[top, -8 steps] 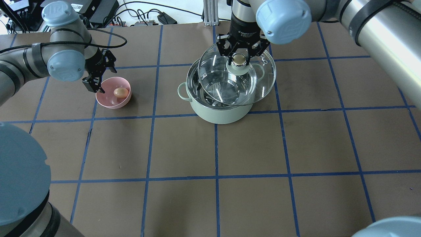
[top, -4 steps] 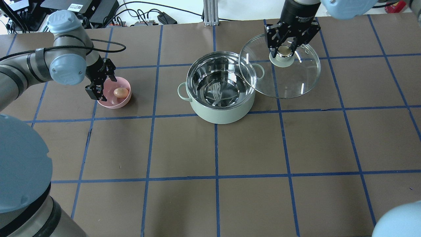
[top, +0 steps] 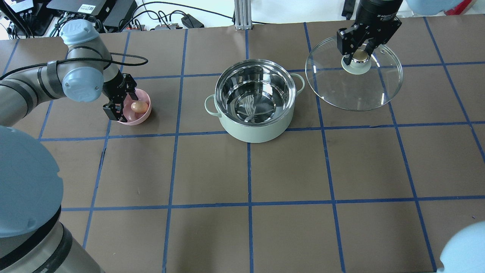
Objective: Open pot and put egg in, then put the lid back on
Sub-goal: 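Carry the lid off the pot with right gripper while left lowers into bowl, then close the left gripper on the brown egg in the pink bowl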
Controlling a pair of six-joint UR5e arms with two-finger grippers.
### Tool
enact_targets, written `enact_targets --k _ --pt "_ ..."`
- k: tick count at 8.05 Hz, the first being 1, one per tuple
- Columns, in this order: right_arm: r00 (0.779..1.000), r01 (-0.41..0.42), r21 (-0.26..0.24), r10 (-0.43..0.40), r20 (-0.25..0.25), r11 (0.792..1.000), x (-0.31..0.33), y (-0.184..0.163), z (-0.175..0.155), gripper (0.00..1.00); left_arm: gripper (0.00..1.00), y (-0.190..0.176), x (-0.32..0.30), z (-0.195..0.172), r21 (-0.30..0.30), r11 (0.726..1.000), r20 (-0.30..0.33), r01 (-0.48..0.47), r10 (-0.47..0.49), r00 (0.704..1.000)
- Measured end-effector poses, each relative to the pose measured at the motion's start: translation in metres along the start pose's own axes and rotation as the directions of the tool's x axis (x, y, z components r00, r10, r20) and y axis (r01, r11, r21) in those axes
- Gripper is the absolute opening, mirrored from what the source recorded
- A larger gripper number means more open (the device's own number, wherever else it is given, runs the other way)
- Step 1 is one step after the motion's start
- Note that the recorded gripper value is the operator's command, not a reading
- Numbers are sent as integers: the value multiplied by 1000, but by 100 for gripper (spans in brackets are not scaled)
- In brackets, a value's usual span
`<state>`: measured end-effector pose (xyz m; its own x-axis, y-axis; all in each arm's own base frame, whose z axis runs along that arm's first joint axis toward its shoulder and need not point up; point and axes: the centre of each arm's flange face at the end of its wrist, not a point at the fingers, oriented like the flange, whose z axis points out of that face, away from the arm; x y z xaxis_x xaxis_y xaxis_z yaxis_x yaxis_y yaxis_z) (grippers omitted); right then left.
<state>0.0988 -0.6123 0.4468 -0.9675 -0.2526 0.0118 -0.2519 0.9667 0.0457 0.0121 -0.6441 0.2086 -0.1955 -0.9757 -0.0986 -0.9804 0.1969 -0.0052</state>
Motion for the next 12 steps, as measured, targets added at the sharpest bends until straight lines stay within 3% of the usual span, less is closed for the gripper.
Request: enact_targets --k 12 --pt "1000 16 -18 -16 -4 1000 1 7 9 0 100 1 6 19 -28 1000 -4 0 0 1000"
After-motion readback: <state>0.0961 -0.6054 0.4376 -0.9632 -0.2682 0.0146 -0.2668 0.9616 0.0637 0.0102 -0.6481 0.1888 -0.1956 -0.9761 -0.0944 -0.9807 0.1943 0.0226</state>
